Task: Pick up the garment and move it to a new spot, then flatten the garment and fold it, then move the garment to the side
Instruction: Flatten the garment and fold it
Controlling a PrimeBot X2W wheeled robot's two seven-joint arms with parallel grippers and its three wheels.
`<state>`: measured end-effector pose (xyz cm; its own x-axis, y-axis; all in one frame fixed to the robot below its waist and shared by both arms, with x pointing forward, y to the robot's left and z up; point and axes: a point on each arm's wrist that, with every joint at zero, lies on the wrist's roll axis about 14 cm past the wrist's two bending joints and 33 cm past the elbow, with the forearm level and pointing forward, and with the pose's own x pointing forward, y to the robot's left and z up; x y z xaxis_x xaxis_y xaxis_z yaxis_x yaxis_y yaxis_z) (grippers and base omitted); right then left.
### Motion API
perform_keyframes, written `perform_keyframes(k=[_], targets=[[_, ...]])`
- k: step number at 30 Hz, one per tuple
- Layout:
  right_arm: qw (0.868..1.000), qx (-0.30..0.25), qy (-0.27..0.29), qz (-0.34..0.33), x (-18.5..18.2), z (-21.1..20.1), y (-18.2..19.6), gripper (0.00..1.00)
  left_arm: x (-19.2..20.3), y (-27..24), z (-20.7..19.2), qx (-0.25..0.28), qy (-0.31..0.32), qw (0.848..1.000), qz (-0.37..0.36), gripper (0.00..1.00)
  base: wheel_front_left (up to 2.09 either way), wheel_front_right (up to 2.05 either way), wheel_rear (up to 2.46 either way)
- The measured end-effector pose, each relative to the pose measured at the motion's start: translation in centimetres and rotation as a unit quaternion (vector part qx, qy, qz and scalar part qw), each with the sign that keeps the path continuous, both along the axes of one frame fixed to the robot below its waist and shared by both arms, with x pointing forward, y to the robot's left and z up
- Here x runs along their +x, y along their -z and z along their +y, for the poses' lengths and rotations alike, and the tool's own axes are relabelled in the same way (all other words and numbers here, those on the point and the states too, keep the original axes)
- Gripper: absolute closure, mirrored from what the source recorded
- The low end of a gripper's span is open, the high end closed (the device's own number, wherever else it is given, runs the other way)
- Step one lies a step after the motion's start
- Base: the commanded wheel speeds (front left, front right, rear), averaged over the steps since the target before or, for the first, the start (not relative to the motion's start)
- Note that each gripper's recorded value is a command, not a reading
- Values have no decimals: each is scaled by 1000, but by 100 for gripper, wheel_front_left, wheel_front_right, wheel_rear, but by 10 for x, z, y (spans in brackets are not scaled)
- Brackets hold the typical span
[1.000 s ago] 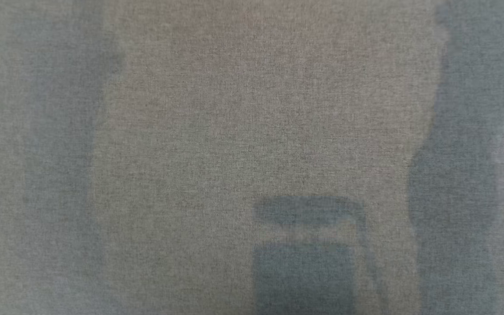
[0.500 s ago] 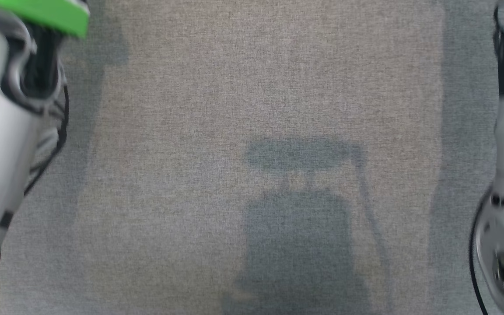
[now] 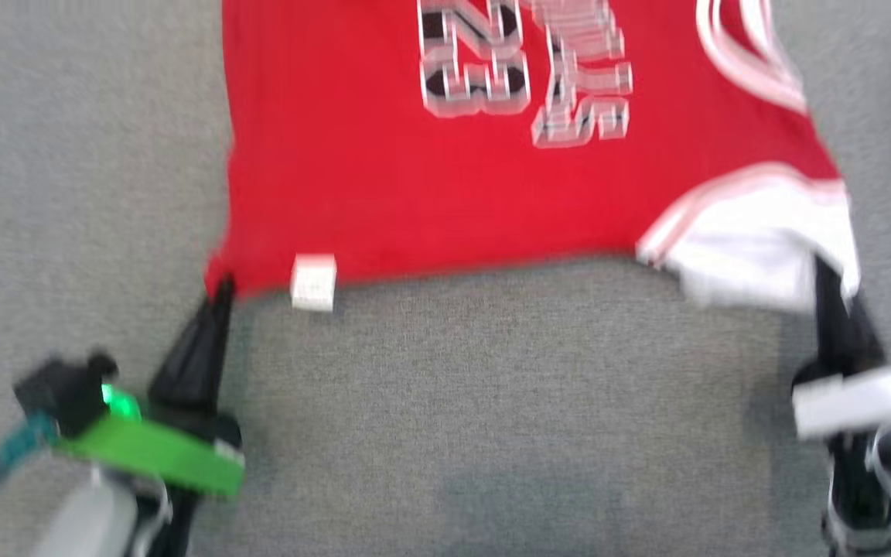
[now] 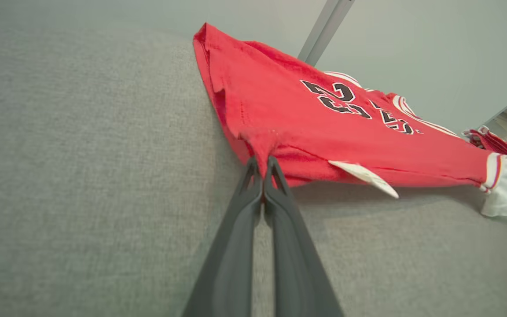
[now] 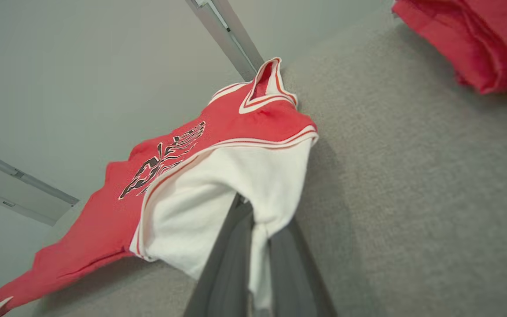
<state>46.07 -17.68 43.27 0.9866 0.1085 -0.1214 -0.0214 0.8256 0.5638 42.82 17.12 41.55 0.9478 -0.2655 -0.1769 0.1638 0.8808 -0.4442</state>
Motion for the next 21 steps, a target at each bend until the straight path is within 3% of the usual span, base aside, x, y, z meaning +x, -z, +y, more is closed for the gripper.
perform_keyframes(k=[6,11,15,21], targets=[[999,11,26,41,-82,-8,5,100,-87,-6,-6,-66,-72,995,28,100,0,0,0],[998,21,42,50,-120,-13,1,100,-135,-9,-30,-95,-68,992,46,100,0,0,0],[999,17,26,14,-108,-14,-25,100,-133,-35,-39,-136,-62,989,19,100,0,0,0],[999,-14,-40,0,-57,0,-47,100,-100,-62,-28,-164,-53,985,-2,100,0,0,0]])
